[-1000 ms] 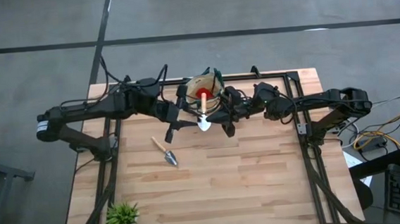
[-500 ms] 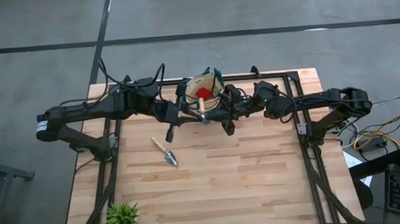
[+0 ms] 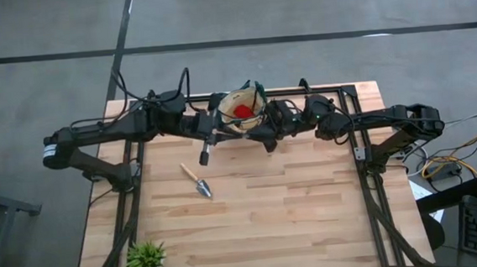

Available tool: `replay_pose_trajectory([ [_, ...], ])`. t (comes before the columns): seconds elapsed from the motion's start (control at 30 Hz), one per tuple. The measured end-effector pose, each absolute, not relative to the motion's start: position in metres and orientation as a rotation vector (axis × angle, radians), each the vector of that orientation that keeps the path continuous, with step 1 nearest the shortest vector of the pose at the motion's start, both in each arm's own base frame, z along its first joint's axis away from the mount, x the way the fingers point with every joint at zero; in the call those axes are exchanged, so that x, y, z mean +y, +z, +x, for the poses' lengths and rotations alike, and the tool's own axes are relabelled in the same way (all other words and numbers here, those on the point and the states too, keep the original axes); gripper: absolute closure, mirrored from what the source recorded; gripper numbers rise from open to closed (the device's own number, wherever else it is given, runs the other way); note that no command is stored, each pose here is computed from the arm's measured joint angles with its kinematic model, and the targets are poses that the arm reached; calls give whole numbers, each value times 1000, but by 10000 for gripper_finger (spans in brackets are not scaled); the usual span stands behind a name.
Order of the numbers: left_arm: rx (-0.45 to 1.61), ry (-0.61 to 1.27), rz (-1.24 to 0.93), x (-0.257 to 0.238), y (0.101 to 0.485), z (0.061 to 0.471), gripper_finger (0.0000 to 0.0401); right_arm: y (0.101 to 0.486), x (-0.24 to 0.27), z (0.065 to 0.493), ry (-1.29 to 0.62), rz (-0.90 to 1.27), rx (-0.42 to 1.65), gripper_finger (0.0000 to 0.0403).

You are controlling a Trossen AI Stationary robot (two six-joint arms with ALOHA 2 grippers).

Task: Pick & Place Garden tools in Gardening bag
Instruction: Put the right trowel into the gardening bag

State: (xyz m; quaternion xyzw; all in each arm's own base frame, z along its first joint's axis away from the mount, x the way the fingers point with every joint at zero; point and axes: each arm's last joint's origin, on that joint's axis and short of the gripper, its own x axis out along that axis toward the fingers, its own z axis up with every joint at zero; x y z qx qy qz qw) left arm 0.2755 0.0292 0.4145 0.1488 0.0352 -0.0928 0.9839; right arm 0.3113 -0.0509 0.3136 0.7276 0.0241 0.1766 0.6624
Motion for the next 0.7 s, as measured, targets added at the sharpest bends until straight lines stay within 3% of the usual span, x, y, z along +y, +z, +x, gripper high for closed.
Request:
replay_pose_trajectory([
  [0.33,52,-154,41,31,423,271,399,312,-62,309,369,1300,-13,266],
  [0.7,42,-116,-246,38,432,257,399,340,-64,306,406,927,-130,280],
])
